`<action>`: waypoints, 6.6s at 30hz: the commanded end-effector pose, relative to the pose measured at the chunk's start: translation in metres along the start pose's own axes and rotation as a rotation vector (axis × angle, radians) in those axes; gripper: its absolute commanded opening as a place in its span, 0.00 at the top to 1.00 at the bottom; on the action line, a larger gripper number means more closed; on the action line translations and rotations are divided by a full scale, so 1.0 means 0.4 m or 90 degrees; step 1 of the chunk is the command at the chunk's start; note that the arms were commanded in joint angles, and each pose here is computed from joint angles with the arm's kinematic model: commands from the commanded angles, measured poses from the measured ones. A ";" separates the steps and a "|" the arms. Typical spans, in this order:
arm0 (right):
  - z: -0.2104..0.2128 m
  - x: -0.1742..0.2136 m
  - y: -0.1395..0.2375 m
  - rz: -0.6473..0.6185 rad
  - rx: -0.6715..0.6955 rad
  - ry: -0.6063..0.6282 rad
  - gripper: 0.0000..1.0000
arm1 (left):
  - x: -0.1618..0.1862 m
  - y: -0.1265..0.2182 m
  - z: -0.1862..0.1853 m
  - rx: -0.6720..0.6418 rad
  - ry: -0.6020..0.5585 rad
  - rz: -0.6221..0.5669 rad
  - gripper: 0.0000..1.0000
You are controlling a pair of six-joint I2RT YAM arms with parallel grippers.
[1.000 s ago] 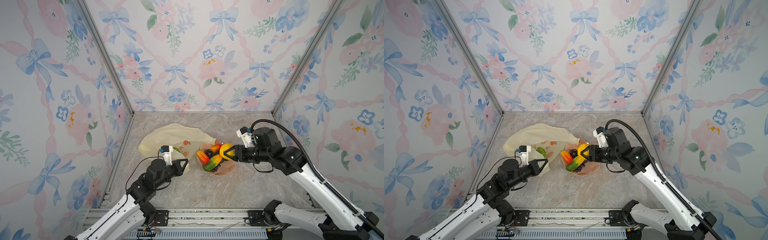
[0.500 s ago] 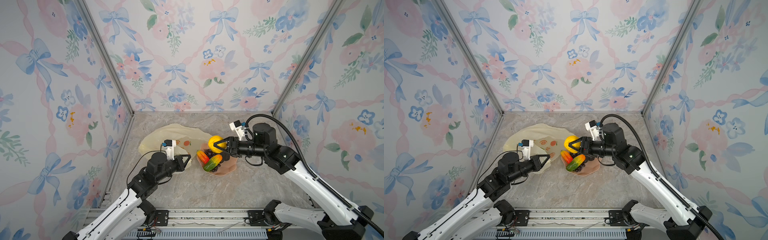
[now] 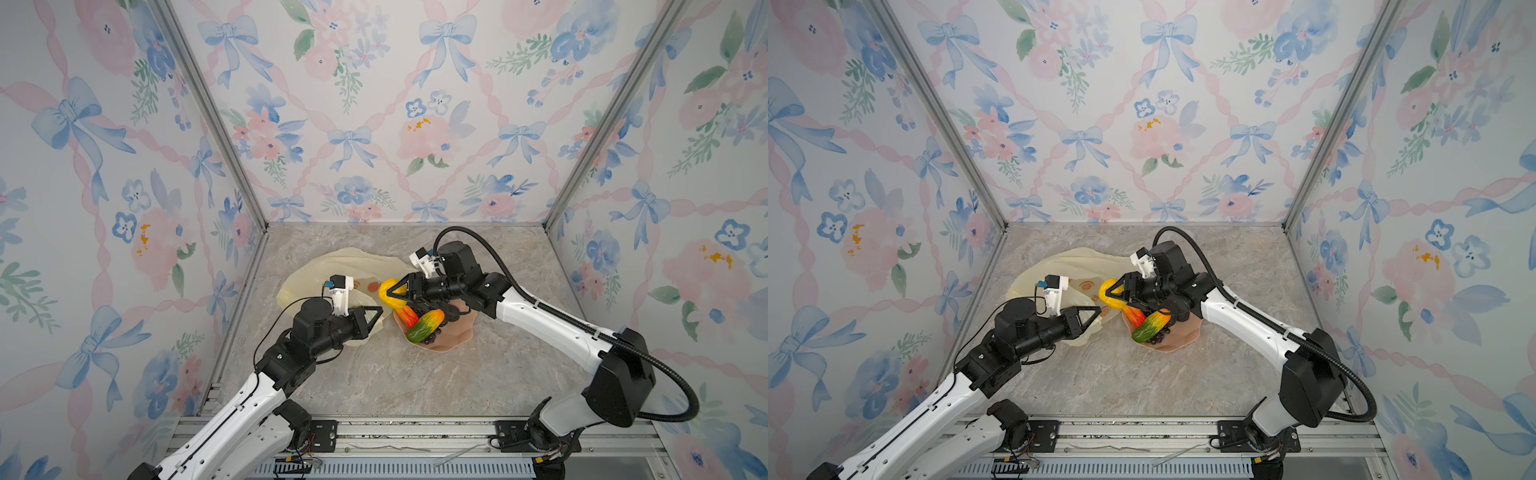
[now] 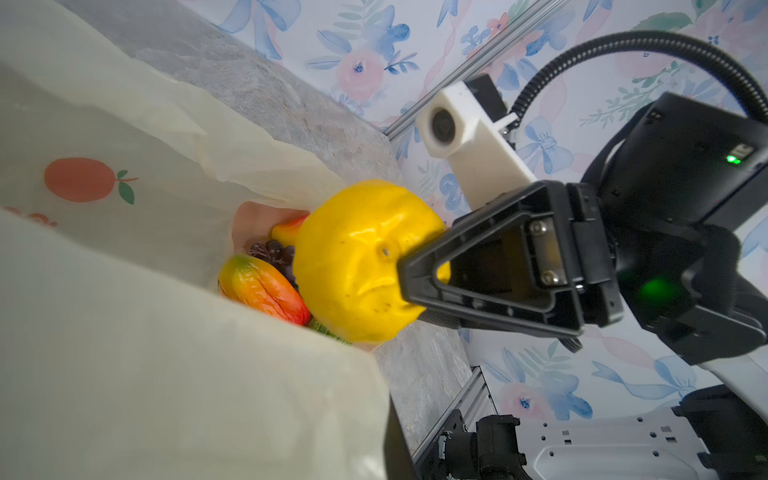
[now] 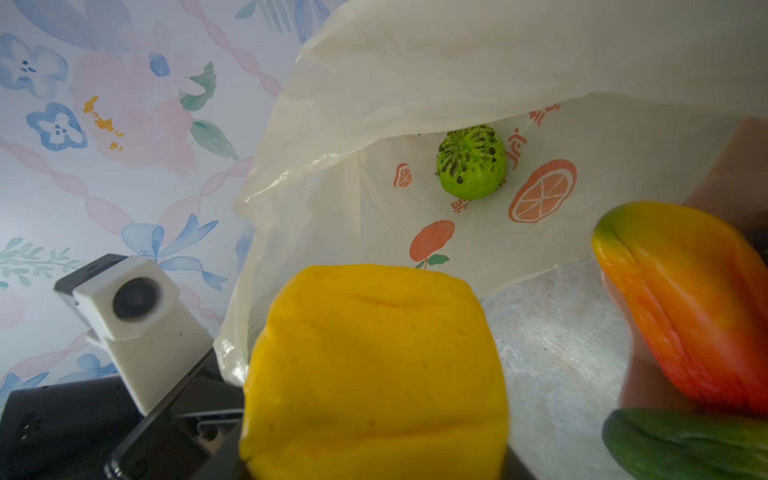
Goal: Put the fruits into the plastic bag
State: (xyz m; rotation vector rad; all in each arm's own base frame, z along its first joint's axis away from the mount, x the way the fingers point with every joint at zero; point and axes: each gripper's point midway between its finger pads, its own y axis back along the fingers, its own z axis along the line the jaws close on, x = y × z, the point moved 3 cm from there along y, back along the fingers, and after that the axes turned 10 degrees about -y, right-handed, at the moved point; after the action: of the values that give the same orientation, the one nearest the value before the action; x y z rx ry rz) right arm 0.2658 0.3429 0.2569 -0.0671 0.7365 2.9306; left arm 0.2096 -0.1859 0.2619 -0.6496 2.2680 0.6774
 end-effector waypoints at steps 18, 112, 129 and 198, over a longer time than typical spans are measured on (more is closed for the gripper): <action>0.007 -0.019 -0.263 0.099 -0.017 -0.014 0.44 | -0.048 -0.005 -0.042 0.040 -0.037 -0.003 1.00; 0.119 -0.231 0.000 0.034 -0.165 -0.095 0.03 | 0.017 0.024 0.002 0.051 -0.007 -0.031 1.00; 0.088 -0.030 0.380 -0.146 0.154 0.088 0.03 | 0.009 0.023 -0.005 0.056 -0.007 -0.031 1.00; -0.362 0.024 0.076 -0.377 0.285 -0.299 0.30 | 0.001 0.049 -0.025 0.068 -0.004 -0.039 1.00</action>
State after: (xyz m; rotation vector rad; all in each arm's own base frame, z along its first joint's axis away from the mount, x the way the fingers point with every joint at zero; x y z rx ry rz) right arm 0.2525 0.2500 0.1499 0.3377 1.0479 2.0711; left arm 0.1933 -0.1809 0.2649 -0.6396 2.2679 0.5370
